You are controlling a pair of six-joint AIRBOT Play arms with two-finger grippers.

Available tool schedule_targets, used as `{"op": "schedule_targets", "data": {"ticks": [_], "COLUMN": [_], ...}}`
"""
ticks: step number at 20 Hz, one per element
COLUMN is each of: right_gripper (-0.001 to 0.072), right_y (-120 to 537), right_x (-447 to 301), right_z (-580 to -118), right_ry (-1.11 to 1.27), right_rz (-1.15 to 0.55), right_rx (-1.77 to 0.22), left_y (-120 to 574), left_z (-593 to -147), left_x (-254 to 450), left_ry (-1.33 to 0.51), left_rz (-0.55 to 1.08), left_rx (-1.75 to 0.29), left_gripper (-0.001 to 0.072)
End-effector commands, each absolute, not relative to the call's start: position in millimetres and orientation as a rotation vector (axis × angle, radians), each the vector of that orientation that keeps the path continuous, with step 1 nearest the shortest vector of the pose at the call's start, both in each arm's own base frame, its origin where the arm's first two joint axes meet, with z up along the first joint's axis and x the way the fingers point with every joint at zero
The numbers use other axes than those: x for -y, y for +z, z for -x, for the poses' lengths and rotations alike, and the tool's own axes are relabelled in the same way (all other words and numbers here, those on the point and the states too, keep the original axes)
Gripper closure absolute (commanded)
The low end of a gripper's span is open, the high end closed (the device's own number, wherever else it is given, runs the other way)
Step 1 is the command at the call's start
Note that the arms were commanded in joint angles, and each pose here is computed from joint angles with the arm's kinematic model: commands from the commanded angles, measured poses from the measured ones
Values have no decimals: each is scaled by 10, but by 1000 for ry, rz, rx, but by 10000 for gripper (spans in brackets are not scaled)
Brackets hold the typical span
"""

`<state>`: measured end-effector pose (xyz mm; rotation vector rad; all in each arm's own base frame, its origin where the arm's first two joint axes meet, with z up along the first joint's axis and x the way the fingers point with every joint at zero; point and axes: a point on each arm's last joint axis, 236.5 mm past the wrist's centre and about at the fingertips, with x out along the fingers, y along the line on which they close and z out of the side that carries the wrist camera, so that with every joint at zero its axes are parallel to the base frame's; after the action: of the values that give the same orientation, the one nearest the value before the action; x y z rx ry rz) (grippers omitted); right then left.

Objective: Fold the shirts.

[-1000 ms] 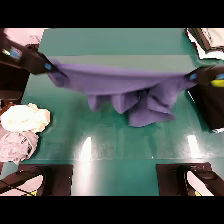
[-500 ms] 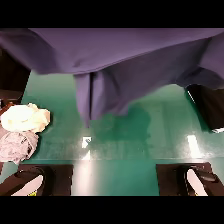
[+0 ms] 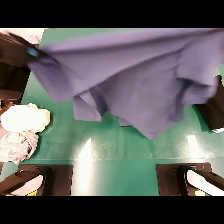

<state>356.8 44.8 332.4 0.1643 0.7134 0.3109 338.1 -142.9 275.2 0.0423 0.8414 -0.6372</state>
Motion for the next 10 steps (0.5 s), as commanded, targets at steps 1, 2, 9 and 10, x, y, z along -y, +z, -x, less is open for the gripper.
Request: {"op": "schedule_targets", "data": {"ticks": [1,2,9,10], "right_gripper": [699,699,622,392], "right_y": [2162,1886,1012,999], "right_x": [-802,-877,-1137,-1081], "right_z": [-4062,-4233,-5124,-5154], "right_ry": [354,347,303,292], "right_rz": [-138,-121,-164,-172], "right_rx": [-1021,-1057,-1018,-1014], "left_y": [1544,1268,610,699], "left_z": [-3695,-3839,-4671,-4722], "left_x": [1414,1403,1171,1082], "left_ry": [-654,-646,-445,-413], "left_rz": [-32,-30,-23,-57], "left_rx": [-1139,-1189,-1148,-1131], "left_gripper": [681,681,124,98]}}
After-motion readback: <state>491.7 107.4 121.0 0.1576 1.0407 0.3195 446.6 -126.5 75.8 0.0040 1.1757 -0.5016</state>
